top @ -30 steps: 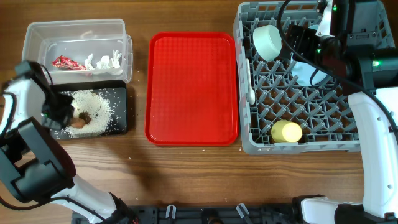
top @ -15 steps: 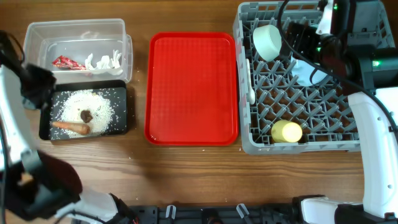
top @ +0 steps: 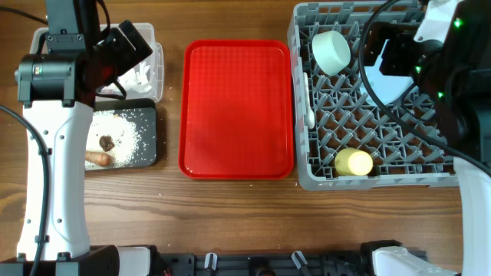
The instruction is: Sort waste into correct bins and load items into the dishwasher rack
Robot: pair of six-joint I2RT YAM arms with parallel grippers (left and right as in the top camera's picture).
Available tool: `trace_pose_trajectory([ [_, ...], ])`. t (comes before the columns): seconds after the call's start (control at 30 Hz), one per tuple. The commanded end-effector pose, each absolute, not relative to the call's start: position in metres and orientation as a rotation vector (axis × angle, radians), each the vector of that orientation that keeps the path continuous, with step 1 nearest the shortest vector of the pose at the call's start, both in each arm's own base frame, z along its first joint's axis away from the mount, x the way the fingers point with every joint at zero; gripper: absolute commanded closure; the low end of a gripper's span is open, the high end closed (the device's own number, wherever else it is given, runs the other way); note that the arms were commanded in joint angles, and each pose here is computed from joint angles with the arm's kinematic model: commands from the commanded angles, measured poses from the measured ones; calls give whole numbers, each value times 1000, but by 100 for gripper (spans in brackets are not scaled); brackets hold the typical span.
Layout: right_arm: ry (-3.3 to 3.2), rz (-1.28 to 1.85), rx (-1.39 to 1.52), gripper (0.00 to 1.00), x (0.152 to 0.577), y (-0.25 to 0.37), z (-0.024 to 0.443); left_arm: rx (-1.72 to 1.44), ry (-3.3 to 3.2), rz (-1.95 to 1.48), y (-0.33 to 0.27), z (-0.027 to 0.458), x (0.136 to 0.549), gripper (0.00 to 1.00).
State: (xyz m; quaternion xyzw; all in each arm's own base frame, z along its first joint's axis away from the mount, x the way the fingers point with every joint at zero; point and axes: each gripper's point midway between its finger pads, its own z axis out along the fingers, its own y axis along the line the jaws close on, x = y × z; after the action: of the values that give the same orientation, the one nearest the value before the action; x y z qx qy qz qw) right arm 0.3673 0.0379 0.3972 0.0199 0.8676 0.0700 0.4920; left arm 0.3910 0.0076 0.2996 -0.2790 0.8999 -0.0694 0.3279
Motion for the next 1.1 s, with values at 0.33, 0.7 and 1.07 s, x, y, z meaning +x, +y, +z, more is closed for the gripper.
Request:
trace_pose_trajectory([
  [0.33, 1715, 63, -28, 0, 320, 22, 348, -712, 2352, -153, 10, 302, 392, 0],
  [0.7, 1574, 196, 9, 0, 251, 25, 178, -712, 2352, -152, 10, 302, 392, 0],
  [1.07, 1582, 198, 10, 0, 246, 25, 173, -712, 2352, -153, 10, 302, 392, 0],
])
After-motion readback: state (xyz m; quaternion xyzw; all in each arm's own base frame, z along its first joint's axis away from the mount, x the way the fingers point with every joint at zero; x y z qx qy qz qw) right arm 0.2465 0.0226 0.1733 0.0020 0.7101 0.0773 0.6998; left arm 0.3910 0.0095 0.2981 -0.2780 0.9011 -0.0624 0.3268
